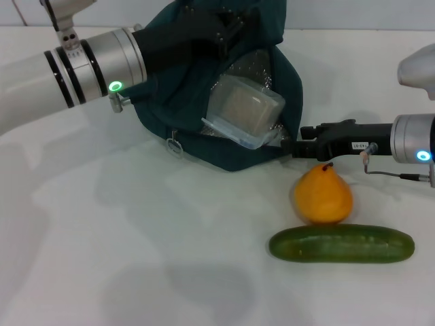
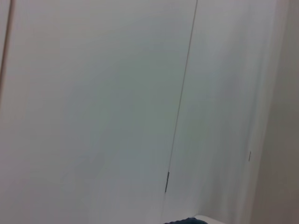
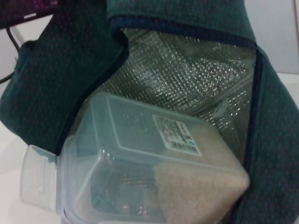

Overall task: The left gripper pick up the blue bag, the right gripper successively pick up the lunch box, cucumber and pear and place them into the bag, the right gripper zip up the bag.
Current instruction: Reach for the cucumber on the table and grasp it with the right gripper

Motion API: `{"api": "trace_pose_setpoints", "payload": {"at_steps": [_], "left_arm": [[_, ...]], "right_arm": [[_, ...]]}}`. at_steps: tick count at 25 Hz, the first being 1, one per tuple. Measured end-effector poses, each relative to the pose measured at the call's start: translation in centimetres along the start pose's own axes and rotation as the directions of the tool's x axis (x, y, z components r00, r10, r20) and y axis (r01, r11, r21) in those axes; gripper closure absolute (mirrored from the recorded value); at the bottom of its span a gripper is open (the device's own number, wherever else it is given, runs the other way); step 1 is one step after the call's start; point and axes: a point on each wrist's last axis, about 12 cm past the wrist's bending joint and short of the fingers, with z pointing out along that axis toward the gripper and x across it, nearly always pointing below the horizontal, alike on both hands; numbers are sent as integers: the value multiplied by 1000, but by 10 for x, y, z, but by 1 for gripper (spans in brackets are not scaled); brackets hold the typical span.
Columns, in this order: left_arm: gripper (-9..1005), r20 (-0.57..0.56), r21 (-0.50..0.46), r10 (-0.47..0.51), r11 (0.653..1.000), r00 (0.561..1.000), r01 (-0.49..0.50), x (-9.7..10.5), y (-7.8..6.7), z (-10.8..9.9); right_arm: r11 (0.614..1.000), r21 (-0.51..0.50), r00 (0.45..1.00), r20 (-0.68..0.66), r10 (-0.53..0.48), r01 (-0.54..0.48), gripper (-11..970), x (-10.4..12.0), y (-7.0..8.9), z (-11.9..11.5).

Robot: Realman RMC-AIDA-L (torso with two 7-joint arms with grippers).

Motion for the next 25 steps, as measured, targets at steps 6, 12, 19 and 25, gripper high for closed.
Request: {"api": "trace_pose_setpoints", "payload": {"at_steps": [6, 12, 19, 25], "left_arm": [[950, 10, 12, 9, 1000, 1000, -10, 2, -3, 3], [950, 12, 15, 17, 1000, 1000, -17, 1, -4, 5], [950, 12, 9, 17, 1000, 1000, -18, 1, -3, 5], [950, 5, -3, 18, 1000, 1000, -18, 1, -2, 6]], "right_arm": [[1000, 13, 1000, -2, -5, 5, 342, -1, -1, 1], [1000, 19, 1000, -1, -8, 8, 344, -1, -2, 1], [1000, 18, 1000, 3, -15, 15, 346, -4, -2, 1], [999, 23, 1000, -1, -27, 27, 347, -5, -3, 0]]}}
